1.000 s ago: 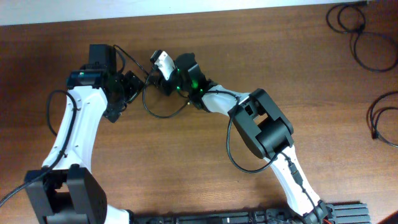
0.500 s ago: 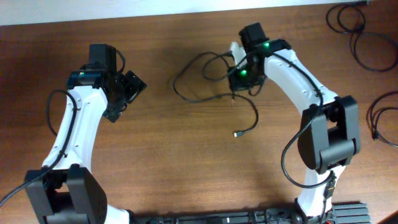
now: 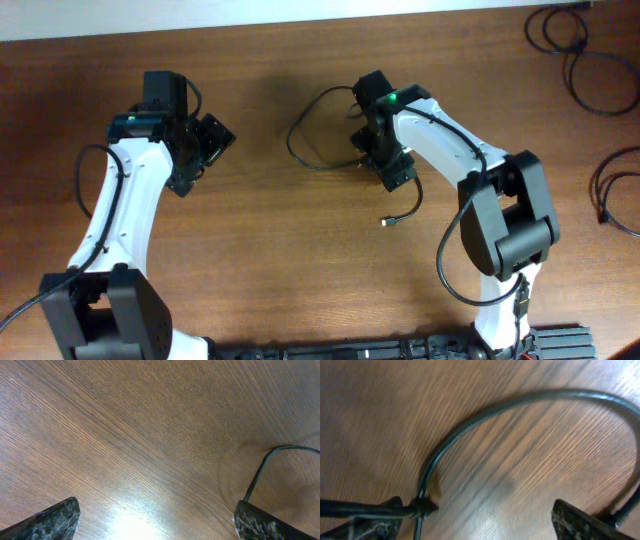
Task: Untangle cables
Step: 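Drag the last cable toward the upper right with the right gripper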
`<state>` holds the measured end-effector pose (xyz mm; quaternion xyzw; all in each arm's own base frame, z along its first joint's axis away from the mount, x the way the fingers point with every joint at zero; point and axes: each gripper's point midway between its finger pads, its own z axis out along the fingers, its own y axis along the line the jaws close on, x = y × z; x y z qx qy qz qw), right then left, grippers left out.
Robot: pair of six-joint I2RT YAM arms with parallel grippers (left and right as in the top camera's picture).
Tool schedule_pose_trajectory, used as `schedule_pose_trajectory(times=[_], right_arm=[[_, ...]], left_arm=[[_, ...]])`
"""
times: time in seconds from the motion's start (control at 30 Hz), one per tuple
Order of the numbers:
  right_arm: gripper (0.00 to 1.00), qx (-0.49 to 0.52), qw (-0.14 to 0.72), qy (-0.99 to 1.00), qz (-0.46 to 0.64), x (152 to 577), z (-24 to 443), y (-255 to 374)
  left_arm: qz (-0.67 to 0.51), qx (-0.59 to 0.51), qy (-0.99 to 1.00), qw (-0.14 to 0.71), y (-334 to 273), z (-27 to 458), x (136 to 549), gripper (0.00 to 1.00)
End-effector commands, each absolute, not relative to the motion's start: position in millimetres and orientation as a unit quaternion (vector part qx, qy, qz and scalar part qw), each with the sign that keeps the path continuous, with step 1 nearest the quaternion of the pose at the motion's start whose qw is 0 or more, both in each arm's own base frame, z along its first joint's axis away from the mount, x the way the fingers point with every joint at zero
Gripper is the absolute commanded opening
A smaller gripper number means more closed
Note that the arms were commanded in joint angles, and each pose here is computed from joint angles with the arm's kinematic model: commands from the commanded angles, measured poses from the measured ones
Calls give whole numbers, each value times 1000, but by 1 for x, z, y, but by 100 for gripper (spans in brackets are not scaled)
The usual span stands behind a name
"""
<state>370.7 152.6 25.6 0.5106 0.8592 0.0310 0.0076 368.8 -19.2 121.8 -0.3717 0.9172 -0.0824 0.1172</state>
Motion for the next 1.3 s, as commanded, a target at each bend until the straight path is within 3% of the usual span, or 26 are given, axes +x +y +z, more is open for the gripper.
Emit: schedule_pose_trajectory(times=[0.0, 0.07, 0.13, 0.23, 0.33, 0.37, 0.47, 0.57, 0.67, 0.73, 0.77, 0.83, 0.87, 0.93, 1.27], right_arm=[[79, 567, 69, 821, -14, 379, 9, 124], [59, 568, 89, 818, -5, 384, -4, 121], [49, 571, 90, 816, -22, 376, -14, 110], [7, 492, 108, 862, -58, 380, -14, 86], [4, 278, 110, 951, -74, 397, 1, 60], [4, 247, 121, 959, -72, 403, 14, 52], [4, 145, 236, 959, -67, 447, 118, -11], [4, 60, 306, 948, -63, 483, 145, -79], [4, 130, 240, 959, -71, 454, 112, -128], [4, 305, 147, 940, -42, 403, 84, -142], [13, 322, 135, 936, -43, 394, 74, -145], [54, 327, 129, 932, -89, 383, 65, -159], [99, 334, 122, 928, -113, 375, 63, -167], [98, 383, 124, 909, -111, 370, 56, -175], [100, 395, 140, 904, -85, 403, -40, -180]], left_arm=[[-85, -367, 919, 115, -21, 121, 370, 99], [-85, -367, 919, 115, -21, 121, 370, 99], [-85, -367, 919, 115, -21, 121, 370, 99], [-85, -367, 919, 115, -21, 121, 370, 99], [-85, -367, 919, 115, -21, 121, 370, 99], [-85, -367, 919, 115, -21, 121, 370, 99], [-85, -367, 919, 115, -21, 121, 370, 99], [-85, -367, 919, 115, -21, 121, 370, 99], [-85, -367, 919, 115, -21, 121, 370, 99], [-85, -367, 919, 115, -21, 121, 370, 99], [-85, -367, 919, 115, -21, 121, 370, 99], [-85, -367, 919, 115, -21, 121, 370, 99], [-85, -367, 919, 115, -21, 121, 370, 99], [-85, -367, 919, 115, -21, 121, 370, 99], [-85, -367, 919, 115, -21, 121, 370, 99]])
